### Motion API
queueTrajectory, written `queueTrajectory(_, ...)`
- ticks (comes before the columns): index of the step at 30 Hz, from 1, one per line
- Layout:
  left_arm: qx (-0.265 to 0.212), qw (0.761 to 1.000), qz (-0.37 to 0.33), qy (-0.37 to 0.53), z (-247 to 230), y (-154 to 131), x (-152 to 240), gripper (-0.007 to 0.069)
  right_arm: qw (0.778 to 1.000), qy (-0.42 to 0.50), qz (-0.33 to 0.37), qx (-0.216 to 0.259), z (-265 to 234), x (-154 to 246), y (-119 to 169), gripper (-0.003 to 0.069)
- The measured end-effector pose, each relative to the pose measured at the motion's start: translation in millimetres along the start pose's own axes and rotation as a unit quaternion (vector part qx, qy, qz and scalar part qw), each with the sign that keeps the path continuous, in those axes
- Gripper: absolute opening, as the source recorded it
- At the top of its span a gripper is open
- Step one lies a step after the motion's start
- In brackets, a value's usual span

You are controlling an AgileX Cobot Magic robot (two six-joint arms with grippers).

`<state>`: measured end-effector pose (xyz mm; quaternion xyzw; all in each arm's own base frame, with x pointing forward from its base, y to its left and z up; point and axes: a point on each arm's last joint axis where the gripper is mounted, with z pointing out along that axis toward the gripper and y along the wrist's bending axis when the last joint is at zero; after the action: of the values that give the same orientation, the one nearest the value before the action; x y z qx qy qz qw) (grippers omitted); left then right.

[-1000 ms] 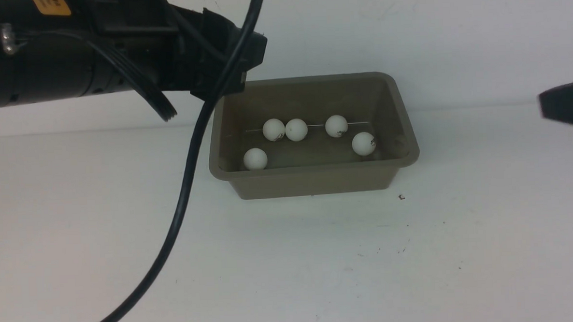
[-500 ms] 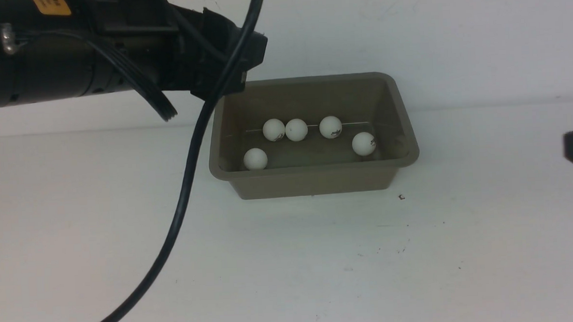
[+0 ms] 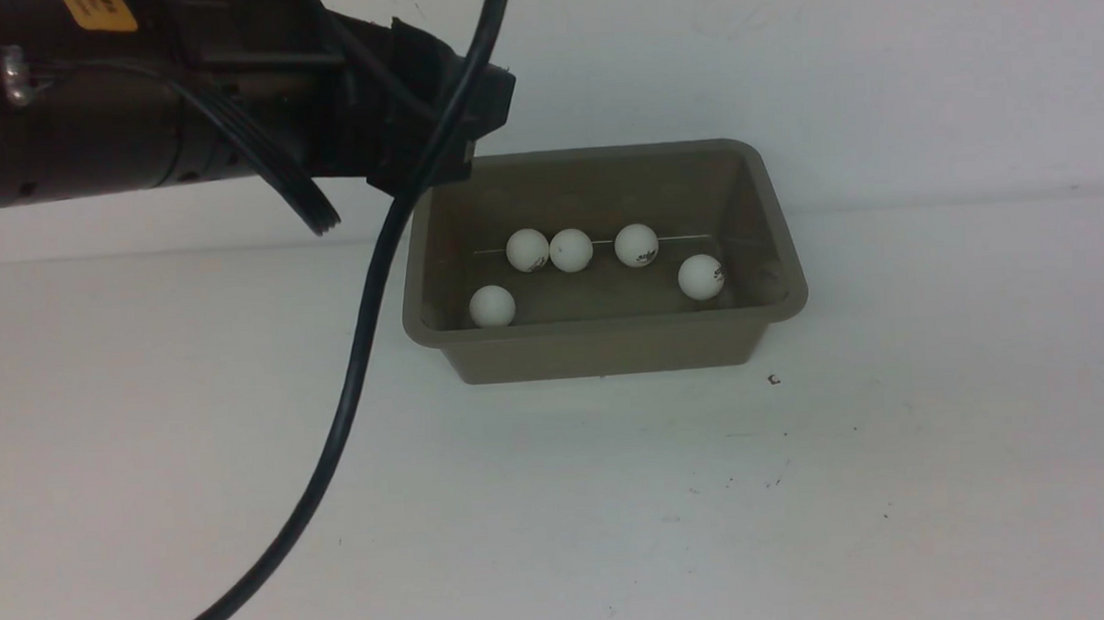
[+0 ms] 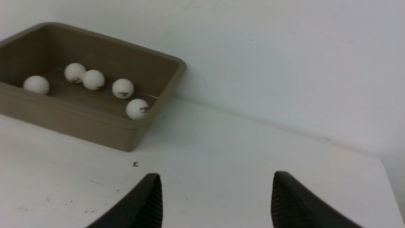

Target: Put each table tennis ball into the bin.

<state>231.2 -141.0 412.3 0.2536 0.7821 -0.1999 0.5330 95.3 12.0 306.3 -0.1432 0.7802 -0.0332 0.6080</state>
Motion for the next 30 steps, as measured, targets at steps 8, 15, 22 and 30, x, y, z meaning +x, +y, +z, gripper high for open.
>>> queueTrajectory(8,0.0,1.0,-0.001,0.006,4.5,0.7,1.9,0.0437,0.999,0.029,0.03,0.011,1.5,8.7,-1.0,0.0419)
queueTrajectory(15,0.001,1.0,-0.005,0.022,16.2,2.6,7.1,0.0437,0.995,0.068,0.067,0.007,6.3,27.6,3.1,0.0409)
queueTrajectory(22,-0.002,1.0,-0.006,0.021,20.9,3.9,8.0,0.0437,0.993,0.088,0.076,0.006,11.2,45.1,7.0,0.0408)
queueTrajectory(30,-0.005,1.0,-0.006,0.012,21.1,4.5,6.5,0.0437,0.991,0.11,0.08,0.001,13.2,57.3,10.2,0.0408)
